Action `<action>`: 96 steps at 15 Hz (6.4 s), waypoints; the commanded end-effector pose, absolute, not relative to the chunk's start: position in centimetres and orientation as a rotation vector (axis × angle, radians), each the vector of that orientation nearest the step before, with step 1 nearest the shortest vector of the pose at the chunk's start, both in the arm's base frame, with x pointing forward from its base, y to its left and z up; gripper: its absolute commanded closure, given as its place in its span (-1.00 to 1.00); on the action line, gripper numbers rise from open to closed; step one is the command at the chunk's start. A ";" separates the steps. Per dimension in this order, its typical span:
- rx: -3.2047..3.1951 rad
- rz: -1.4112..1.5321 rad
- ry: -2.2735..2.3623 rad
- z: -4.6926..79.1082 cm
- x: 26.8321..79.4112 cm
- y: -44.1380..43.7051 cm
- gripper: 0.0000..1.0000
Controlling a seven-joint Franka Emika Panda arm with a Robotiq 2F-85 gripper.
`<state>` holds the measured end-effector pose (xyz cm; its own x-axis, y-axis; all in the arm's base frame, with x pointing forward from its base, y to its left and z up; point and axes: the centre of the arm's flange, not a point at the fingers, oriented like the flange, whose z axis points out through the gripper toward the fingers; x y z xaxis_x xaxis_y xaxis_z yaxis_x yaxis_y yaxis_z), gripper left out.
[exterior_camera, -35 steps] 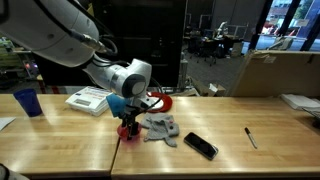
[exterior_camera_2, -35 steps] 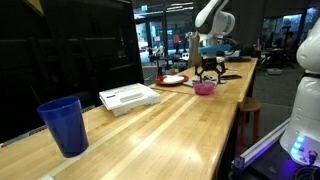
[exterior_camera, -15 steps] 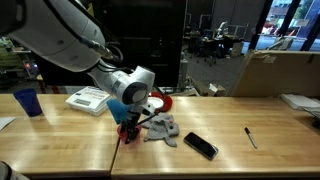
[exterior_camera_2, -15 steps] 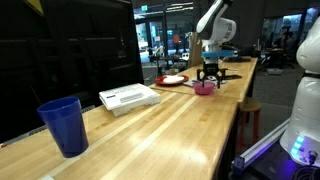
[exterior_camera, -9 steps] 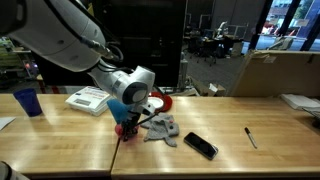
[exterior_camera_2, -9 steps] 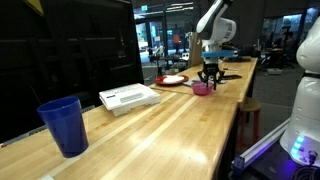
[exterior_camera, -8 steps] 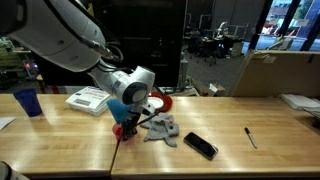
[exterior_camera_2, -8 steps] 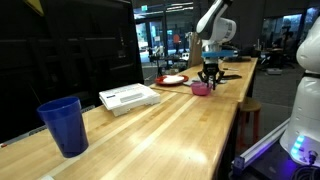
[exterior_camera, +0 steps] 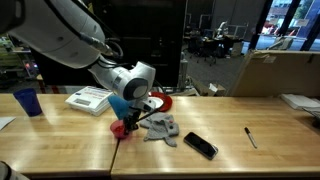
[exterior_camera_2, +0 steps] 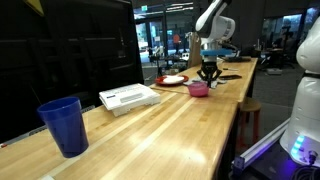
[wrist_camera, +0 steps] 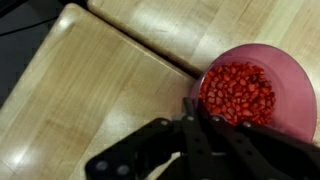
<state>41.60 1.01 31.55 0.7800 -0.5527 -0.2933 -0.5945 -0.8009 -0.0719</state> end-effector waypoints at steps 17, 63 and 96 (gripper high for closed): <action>-3.044 0.180 -0.277 46.9 55.4 10.4 0.98; -2.261 0.221 -0.922 49.6 61.8 44.7 0.98; -2.183 0.516 -0.392 46.7 39.3 49.7 0.98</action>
